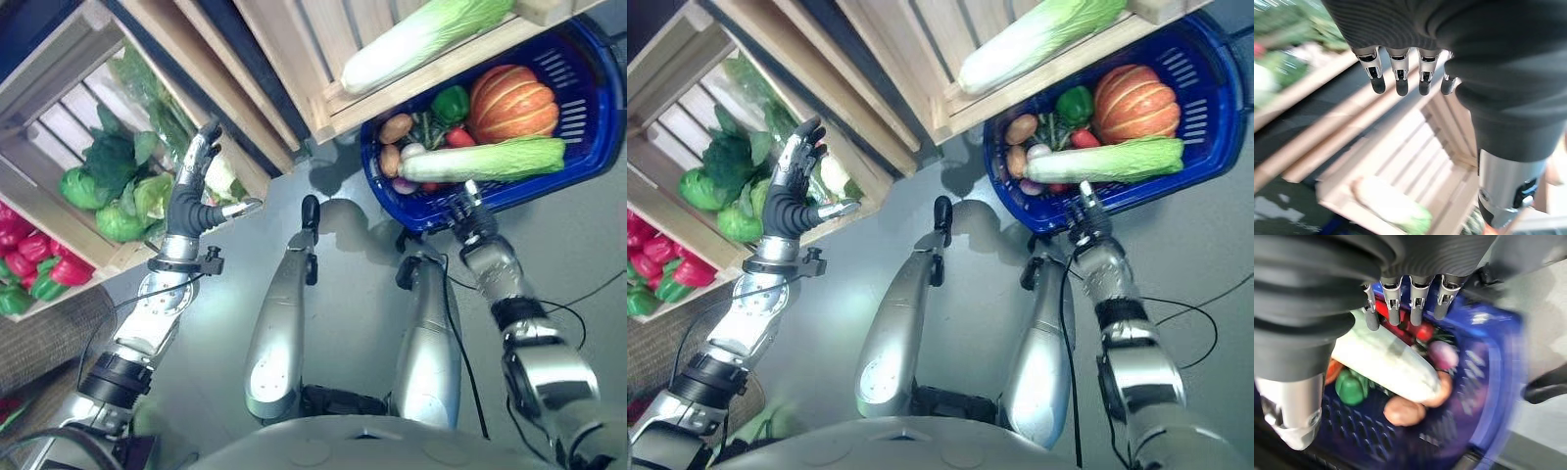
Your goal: Pick up fruits and vegetables into the basket
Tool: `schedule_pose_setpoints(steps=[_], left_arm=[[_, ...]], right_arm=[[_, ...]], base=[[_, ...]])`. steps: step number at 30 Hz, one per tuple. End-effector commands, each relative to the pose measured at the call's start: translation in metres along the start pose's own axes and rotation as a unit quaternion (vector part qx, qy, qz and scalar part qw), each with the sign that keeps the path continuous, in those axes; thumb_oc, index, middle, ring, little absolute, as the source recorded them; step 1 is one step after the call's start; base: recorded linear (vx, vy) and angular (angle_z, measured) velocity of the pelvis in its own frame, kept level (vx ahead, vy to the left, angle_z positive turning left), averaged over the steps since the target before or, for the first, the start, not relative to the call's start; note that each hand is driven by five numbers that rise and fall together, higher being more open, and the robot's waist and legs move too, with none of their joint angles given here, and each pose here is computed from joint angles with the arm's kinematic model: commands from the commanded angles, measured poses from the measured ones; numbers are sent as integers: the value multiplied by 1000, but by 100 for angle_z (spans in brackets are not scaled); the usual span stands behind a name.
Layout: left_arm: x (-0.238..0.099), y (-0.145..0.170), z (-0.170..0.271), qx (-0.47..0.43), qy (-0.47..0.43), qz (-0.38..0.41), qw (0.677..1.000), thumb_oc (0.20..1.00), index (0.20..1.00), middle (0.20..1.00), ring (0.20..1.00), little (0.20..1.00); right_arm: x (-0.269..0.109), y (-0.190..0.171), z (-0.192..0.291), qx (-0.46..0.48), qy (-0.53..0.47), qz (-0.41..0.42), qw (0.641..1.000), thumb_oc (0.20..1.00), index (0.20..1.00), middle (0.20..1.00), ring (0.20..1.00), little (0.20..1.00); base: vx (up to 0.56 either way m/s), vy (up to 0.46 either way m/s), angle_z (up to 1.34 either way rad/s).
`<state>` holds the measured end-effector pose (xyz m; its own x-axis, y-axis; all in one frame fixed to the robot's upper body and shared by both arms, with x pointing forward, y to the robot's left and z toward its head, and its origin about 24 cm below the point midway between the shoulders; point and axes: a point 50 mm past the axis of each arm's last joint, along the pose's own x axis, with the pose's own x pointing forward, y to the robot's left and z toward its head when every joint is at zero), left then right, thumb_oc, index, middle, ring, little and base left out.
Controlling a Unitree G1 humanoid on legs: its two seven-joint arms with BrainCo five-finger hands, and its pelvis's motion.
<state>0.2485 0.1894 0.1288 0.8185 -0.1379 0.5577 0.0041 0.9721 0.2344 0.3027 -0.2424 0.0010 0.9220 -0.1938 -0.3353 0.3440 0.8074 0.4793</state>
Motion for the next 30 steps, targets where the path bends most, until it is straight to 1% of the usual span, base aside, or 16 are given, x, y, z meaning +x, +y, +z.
schedule_pose_setpoints(steps=[1, 5, 7, 10, 13, 17, 21, 24, 30], left_arm=[[-6, 7, 26, -14, -76, 22, 997, 1000, 1000, 1000, 1000, 1000], [-7, 12, 43, -14, -132, 43, 990, 1000, 1000, 1000, 1000, 1000], [-6, 14, 48, -15, -145, 57, 988, 1000, 1000, 1000, 1000, 1000], [2, 12, 50, 35, -155, 93, 983, 1000, 1000, 1000, 1000, 1000], [13, 10, 44, 102, -137, 110, 979, 1000, 1000, 1000, 1000, 1000], [32, 19, 40, 167, -114, 156, 967, 1000, 1000, 1000, 1000, 1000], [56, 30, 35, 207, -78, 187, 957, 1000, 1000, 1000, 1000, 1000], [75, 37, 27, 220, -38, 205, 953, 1000, 1000, 1000, 1000, 1000], [97, 45, 8, 248, 14, 229, 941, 1000, 1000, 1000, 1000, 1000]], right_arm=[[-22, -2, -11, -69, -43, 15, 997, 1000, 1000, 1000, 1000, 1000], [-46, 6, -19, -134, -68, 43, 988, 1000, 1000, 1000, 1000, 1000], [-53, 8, -16, -155, -86, 52, 983, 1000, 1000, 1000, 1000, 1000], [-64, 18, -7, -202, -121, 78, 969, 1000, 1000, 1000, 1000, 1000], [-70, 25, 3, -238, -151, 99, 955, 1000, 1000, 1000, 1000, 1000], [-78, 30, 21, -296, -188, 116, 929, 1000, 1000, 1000, 1000, 1000], [-82, 33, 33, -350, -201, 127, 906, 1000, 1000, 1000, 1000, 1000], [-84, 35, 40, -388, -211, 130, 888, 1000, 1000, 1000, 1000, 1000], [-86, 41, 49, -438, -228, 137, 859, 1000, 1000, 1000, 1000, 1000]], base=[[10, 2, -6], [15, 1, -10], [20, 6, -8], [29, 37, -13], [12, 53, -13], [28, 123, -13], [40, 139, -25], [43, 129, -23], [27, 90, -27]])
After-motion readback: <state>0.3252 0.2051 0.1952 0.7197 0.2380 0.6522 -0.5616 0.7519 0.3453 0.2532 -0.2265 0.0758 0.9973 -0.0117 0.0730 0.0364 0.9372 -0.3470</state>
